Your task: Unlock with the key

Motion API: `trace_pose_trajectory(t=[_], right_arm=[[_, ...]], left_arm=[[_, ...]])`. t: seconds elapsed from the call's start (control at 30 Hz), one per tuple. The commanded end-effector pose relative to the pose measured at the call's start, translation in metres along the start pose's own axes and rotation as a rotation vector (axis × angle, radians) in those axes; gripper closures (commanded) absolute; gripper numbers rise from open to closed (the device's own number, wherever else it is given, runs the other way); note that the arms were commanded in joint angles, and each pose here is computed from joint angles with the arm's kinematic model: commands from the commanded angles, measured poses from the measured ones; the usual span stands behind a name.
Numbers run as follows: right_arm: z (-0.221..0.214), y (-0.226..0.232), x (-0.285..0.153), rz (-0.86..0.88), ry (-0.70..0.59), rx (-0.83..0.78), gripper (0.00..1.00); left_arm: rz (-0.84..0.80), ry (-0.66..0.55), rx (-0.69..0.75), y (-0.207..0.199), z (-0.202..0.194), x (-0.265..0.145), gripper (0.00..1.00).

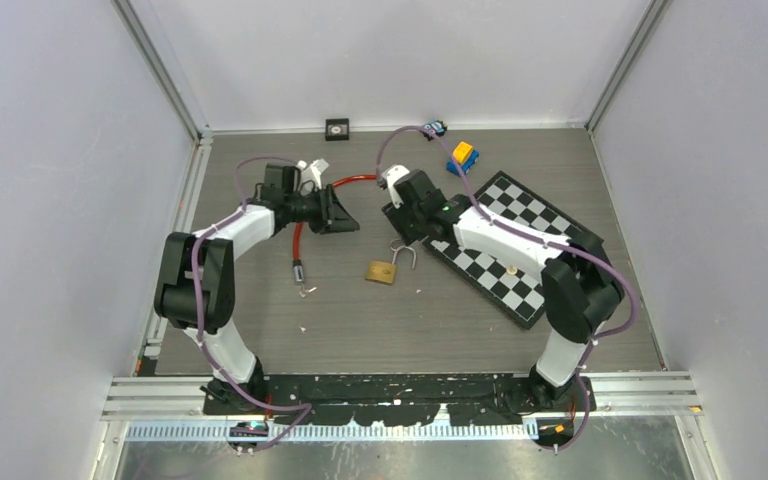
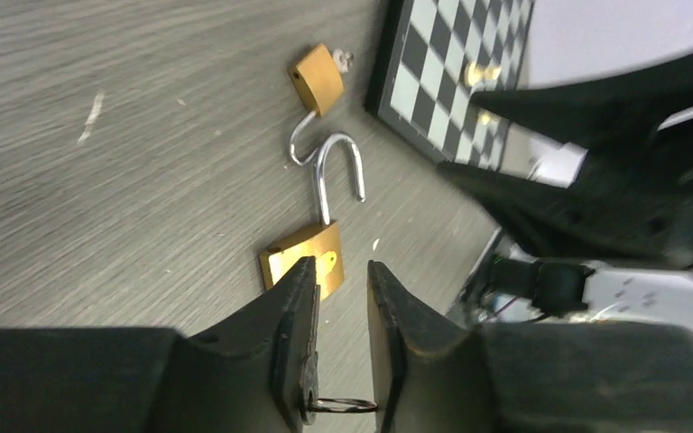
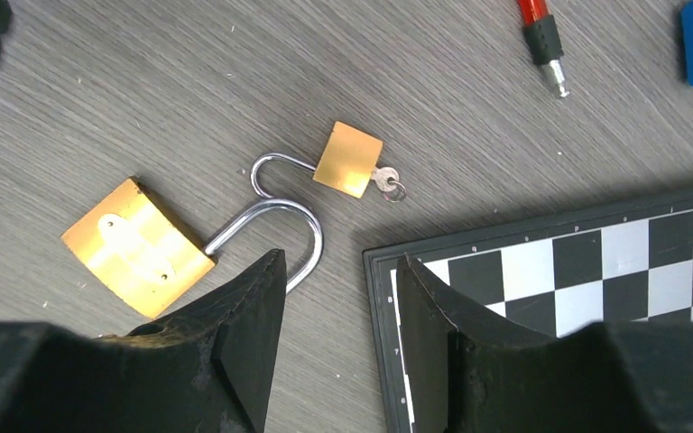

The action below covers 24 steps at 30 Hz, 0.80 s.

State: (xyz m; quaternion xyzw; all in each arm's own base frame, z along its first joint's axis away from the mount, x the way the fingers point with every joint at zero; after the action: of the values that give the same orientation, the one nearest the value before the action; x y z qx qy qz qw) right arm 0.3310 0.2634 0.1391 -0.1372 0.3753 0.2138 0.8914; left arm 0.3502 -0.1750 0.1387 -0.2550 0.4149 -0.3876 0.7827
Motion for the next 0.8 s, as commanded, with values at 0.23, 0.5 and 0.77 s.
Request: trace_pose_trajectory(t=[0.23, 0.5, 0.77], right_arm=[[-0.014, -0.028, -0.05, 0.184, -0.004, 0.184, 0.46], [-0.036, -0.07, -0.082, 0.137, -0.033, 0.245, 0.46], [-0.045, -0.083, -0.088, 0.138, -0.044, 0.298, 0.46]], left_arm=[[-0.007, 0.312, 0.726, -0.053, -0.058, 0.036, 0.21], [-0.05, 0.432, 1.207, -0.066, -0.052, 0.049, 0.0], [-0.159, 0.576, 1.32, -0.056, -0.069, 0.06, 0.0]])
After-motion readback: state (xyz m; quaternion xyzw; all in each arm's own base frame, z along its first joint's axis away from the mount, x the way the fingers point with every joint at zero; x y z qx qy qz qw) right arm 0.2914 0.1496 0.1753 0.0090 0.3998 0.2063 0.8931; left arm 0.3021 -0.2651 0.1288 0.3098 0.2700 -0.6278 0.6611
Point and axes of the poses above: each gripper's point midway between its finger pads, its own x axis out along the fingers, its own y axis along the line the jaws close on, z = x × y, the point moved 4 cm from there along -x, back along the fingers, and after that the axes turned 11 degrees about x, right-handed, at the moved point
